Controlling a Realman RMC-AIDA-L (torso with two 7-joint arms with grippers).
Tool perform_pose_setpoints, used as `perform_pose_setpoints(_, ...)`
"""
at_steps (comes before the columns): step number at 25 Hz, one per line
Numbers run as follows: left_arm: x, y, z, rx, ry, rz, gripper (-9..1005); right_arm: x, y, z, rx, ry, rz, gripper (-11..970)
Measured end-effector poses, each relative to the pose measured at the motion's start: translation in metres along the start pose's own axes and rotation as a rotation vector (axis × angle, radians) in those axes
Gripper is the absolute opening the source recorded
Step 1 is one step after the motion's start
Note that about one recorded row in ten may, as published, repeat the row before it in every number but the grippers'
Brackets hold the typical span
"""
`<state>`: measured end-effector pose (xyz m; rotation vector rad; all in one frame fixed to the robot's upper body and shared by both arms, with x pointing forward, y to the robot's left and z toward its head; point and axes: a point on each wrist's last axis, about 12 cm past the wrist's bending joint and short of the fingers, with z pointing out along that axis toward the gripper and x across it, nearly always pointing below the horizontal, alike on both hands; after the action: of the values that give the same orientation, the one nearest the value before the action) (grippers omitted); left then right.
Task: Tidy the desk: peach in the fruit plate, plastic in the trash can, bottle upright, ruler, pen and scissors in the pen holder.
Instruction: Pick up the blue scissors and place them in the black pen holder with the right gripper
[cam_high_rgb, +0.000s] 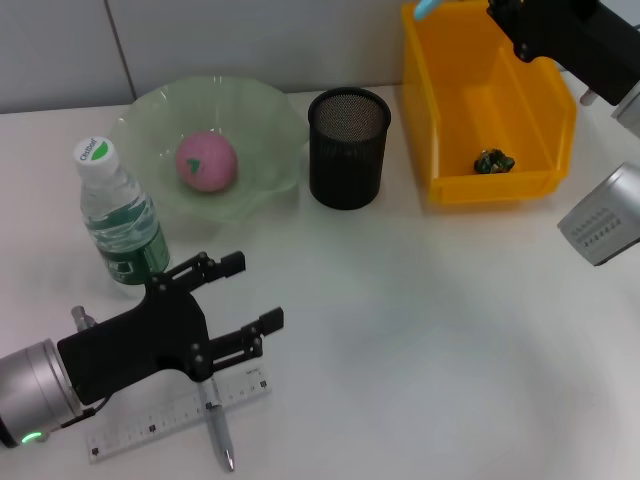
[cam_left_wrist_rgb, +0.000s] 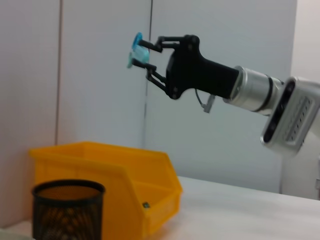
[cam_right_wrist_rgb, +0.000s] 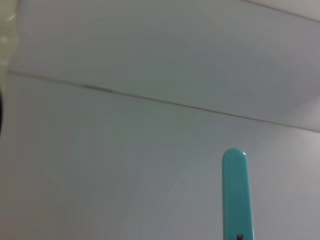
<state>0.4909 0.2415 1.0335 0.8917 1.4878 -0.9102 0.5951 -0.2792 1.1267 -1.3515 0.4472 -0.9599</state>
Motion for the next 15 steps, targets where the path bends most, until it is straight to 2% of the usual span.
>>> perform_pose_setpoints(2,0.001,0.000,0.001,-0.041,-0.024,0.026,795,0.000,0.006,0.000,-0.031,0.001,-0.123,236)
perform_pose_setpoints(3,0.002,0.000,0.000,-0.053,-0.029,0.036,795,0.000,0.006,0.000,-0.031,0.001,-0.123,236)
perform_pose_setpoints(7,0.003,0.000,0.000,-0.068,-0.035,0.047,795,-0.004,0.019,0.009,-0.114,0.002,-0.325,236)
perform_pose_setpoints(15,0.006,0.003,0.000,-0.115,-0.019,0.118,794,-0.016,0.021,0.032,-0.142,-0.087,-0.488,235)
